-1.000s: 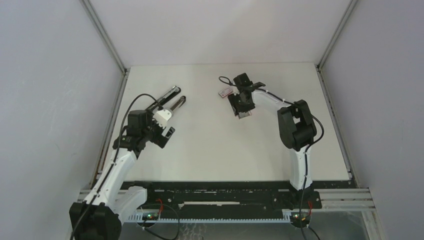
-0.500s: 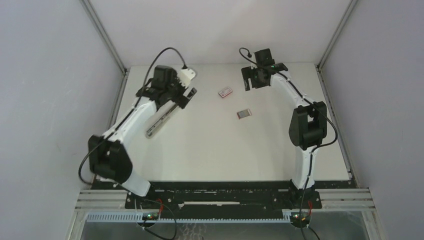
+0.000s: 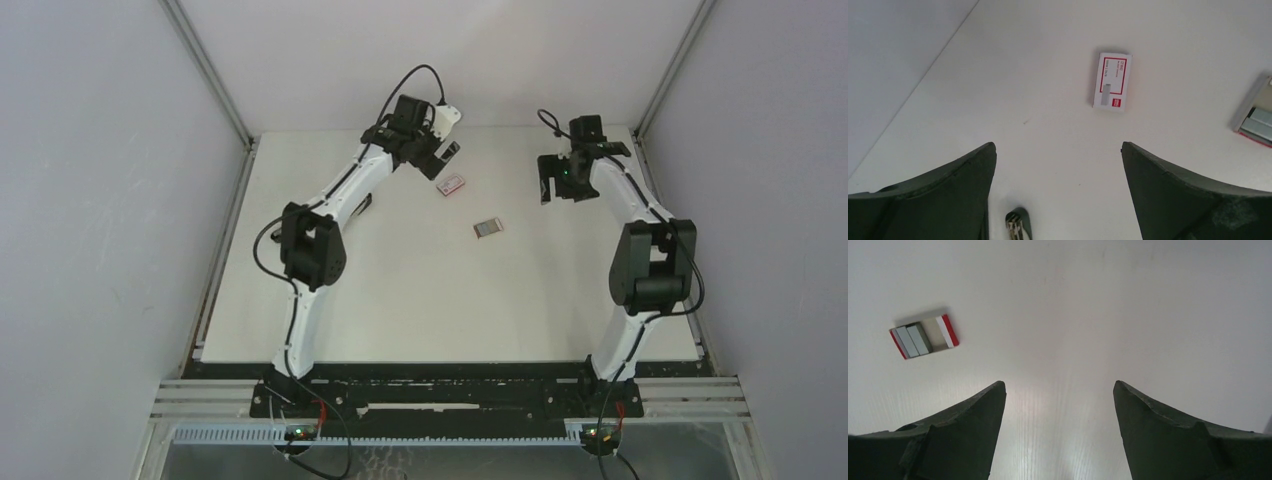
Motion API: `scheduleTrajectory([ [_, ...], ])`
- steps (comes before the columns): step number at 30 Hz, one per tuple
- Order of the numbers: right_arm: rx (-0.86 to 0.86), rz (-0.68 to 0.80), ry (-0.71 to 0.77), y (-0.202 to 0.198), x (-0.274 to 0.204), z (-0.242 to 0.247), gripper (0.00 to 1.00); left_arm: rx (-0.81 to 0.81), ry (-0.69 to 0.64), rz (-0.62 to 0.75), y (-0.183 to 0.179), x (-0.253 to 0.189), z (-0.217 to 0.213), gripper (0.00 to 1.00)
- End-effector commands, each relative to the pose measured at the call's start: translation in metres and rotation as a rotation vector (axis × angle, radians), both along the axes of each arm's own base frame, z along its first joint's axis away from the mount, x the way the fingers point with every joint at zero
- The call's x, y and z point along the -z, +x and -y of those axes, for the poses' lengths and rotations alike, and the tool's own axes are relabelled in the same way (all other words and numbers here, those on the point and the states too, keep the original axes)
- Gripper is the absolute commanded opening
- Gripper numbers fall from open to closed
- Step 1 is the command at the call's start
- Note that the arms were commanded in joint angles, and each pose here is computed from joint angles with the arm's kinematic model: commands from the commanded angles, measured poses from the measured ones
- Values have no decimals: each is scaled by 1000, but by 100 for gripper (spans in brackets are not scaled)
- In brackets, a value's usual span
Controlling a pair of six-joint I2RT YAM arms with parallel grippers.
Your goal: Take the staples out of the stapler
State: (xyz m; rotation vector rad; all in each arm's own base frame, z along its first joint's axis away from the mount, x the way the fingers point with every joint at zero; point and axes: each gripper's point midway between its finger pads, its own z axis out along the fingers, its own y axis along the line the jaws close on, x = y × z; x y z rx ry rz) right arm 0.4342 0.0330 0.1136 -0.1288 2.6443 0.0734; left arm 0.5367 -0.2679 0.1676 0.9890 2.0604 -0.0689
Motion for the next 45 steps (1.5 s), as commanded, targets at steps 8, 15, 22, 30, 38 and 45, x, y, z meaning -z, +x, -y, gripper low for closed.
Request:
scheduleTrajectory([
  [8, -8, 176, 12, -12, -52, 13, 80, -286, -440, -43, 50, 16, 47, 100],
  [15, 13, 168, 64, -15, -47, 21, 80, -424, -733, -225, 65, 43, 62, 100],
  [22, 25, 169, 108, -17, -50, 22, 80, -497, -829, -336, 66, 69, 68, 100],
  [30, 18, 158, 116, -16, -47, 20, 80, -367, -939, -484, 52, 82, 99, 100],
  [38, 12, 161, 130, -16, -49, 18, 80, -284, -938, -600, 28, 93, 109, 100],
  [45, 0, 168, 146, -17, -54, 14, 80, -161, -885, -624, 3, 85, 121, 98],
])
